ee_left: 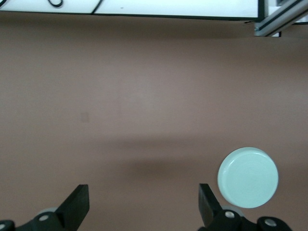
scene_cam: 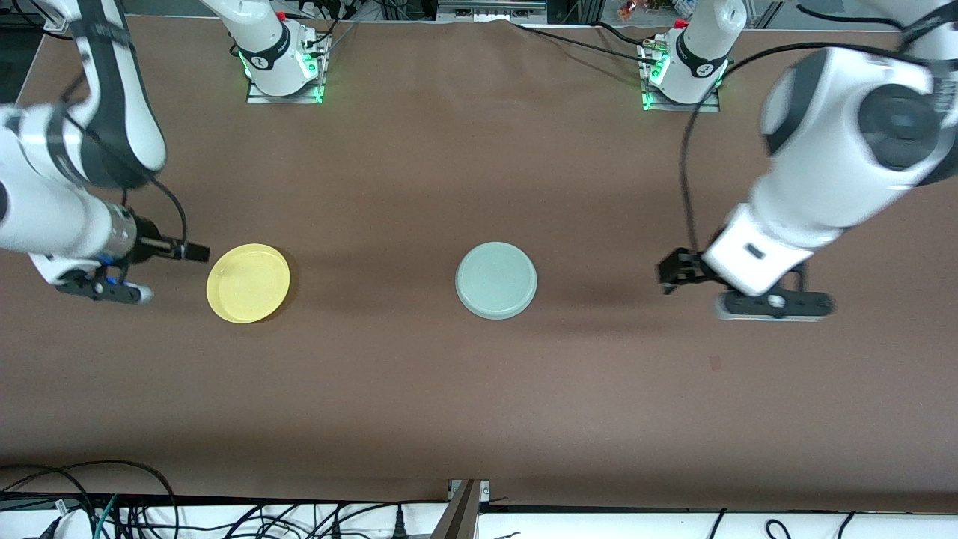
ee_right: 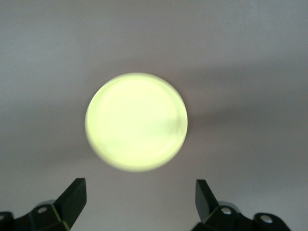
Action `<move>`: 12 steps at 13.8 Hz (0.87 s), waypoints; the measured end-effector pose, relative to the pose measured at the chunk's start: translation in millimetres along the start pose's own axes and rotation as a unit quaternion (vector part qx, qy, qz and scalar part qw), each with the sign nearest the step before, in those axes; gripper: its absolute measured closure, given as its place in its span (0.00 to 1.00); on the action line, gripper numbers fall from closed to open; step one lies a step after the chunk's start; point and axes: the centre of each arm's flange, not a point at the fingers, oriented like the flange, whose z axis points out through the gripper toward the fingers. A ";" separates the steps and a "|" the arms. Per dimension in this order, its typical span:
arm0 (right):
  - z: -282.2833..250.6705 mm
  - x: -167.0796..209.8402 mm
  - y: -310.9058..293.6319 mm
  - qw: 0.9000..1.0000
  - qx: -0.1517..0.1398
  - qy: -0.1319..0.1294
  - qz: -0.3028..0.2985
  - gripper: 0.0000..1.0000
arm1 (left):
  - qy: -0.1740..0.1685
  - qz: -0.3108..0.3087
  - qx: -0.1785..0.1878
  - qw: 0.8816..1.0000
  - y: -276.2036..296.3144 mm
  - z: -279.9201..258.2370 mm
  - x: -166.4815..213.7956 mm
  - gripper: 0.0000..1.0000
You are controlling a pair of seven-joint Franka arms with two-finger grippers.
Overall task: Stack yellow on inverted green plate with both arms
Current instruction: 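Set the green plate down inverted while the right gripper reaches the yellow plate, then grasp the yellow plate rim with the right gripper and lift it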
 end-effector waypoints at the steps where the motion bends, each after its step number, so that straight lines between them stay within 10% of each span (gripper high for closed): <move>1: 32.9 7.9 11.1 1.000 0.001 0.009 -0.004 0.00 | -0.004 -0.003 -0.008 1.000 -30.1 -3.6 0.0 0.00; 8: 158.0 -1.0 73.6 0.995 0.080 0.044 -0.039 0.03 | -0.047 -0.001 -0.001 0.999 -147.0 -15.9 -33.7 0.00; 12: 177.1 -5.6 93.3 0.989 0.128 0.048 -0.048 0.49 | -0.052 0.008 0.021 0.998 -148.7 -15.2 -40.6 0.00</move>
